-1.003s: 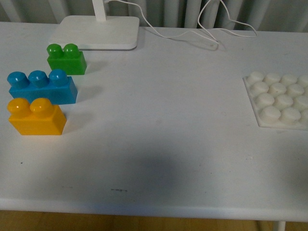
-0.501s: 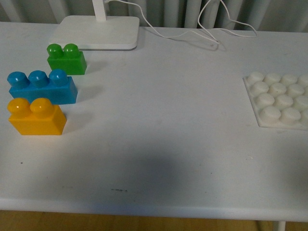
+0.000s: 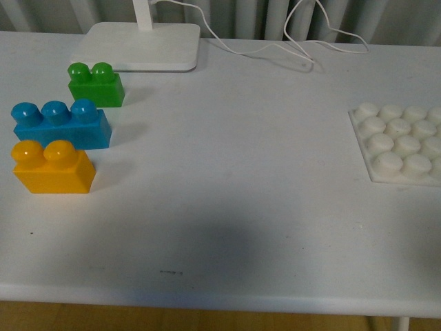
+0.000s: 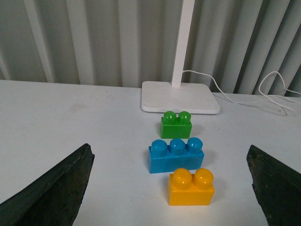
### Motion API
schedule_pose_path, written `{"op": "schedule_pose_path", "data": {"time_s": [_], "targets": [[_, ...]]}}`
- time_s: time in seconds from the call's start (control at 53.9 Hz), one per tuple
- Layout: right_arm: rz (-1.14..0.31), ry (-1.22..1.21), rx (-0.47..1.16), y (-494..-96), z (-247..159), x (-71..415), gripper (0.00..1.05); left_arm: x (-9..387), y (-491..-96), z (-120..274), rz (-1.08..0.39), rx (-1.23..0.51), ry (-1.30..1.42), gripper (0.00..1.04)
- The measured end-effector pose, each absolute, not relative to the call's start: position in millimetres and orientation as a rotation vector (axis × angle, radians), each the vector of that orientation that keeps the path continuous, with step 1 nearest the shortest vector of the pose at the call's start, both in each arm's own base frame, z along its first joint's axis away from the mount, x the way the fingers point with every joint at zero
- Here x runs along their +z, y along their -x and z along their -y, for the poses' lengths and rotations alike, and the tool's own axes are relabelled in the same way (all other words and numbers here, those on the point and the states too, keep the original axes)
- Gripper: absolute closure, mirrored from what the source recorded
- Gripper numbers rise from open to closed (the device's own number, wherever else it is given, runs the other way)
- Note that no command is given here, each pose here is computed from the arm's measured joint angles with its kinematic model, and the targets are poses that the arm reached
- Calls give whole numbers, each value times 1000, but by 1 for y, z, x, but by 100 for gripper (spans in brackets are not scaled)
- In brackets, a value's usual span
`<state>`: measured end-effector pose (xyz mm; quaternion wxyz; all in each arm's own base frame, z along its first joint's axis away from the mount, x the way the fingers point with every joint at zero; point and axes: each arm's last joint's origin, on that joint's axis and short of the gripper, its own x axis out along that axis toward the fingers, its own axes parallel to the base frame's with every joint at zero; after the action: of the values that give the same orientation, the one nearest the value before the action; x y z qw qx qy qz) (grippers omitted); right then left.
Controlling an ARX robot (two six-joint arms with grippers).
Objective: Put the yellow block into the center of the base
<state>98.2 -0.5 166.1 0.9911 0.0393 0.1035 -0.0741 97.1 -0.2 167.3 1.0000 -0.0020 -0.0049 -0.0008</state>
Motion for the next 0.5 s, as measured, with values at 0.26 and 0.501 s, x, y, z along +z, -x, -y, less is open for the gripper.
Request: {"op": "schedule_pose_path", "data": {"time_s": [0.26, 0.501], "targets": [[-420, -191, -191, -136, 12, 169, 9, 167, -97, 0, 10, -2, 4, 6], [-491, -182, -99, -205, 12, 157, 9, 167, -97, 0, 10, -2, 4, 6]]}}
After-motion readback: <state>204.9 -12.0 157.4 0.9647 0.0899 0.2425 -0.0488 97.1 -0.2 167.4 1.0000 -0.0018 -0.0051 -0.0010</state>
